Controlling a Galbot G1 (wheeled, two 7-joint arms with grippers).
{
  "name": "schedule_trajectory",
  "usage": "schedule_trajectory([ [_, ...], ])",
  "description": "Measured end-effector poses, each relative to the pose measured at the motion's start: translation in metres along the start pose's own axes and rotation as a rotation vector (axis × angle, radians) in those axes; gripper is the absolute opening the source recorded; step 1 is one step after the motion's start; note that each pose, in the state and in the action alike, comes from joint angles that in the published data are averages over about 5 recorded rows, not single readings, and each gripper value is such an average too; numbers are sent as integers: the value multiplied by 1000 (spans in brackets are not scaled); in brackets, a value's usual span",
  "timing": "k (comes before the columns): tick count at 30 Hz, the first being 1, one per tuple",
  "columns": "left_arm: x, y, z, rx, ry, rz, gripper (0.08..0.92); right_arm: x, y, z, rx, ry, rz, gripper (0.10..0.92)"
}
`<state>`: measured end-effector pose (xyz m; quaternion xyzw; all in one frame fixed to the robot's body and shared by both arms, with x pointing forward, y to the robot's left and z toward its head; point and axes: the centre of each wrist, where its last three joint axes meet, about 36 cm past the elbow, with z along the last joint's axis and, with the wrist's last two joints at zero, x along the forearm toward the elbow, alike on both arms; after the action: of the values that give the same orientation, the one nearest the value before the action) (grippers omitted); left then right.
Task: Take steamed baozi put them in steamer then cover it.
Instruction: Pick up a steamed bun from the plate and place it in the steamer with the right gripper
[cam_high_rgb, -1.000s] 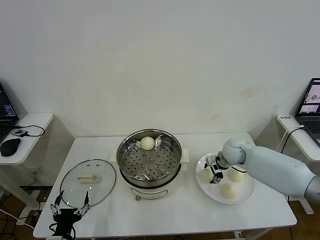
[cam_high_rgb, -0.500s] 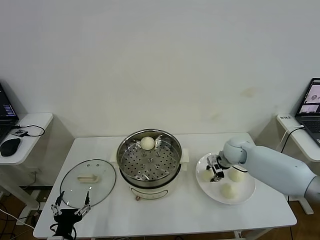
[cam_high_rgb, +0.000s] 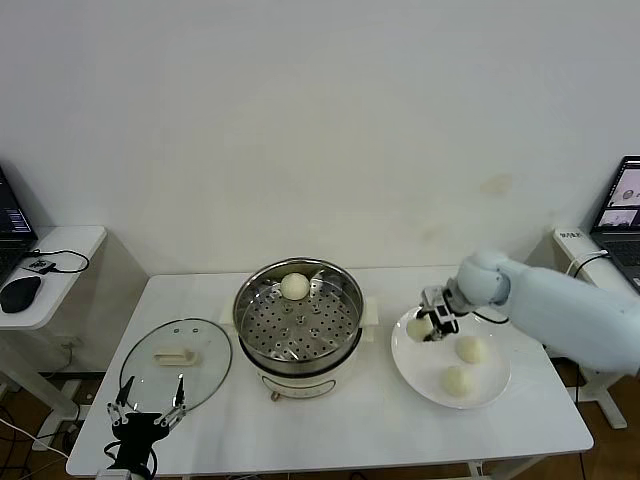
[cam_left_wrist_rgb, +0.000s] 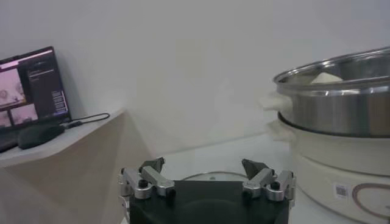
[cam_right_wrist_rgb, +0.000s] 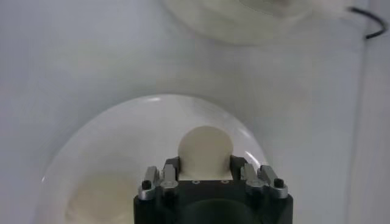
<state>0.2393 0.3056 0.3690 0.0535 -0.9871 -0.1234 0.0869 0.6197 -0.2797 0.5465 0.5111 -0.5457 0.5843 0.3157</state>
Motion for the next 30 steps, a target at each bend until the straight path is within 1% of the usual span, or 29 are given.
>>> schedule_trajectory([
  [8, -2, -1, -5, 0, -16, 12, 823, 75, -47, -40, 31, -41, 95, 534],
  [11, -3, -1, -5, -2, -17, 11, 823, 91, -62, -65, 42, -68, 114, 535],
  [14, -4, 1, -5, -4, -18, 8, 823, 98, -75, -95, 51, -102, 121, 535],
  [21, -6, 7, -5, -4, -17, -8, 823, 83, -99, -169, 60, -149, 93, 536],
  [30, -8, 9, -1, 1, -13, -22, 823, 38, -110, -247, 63, -156, 44, 543],
])
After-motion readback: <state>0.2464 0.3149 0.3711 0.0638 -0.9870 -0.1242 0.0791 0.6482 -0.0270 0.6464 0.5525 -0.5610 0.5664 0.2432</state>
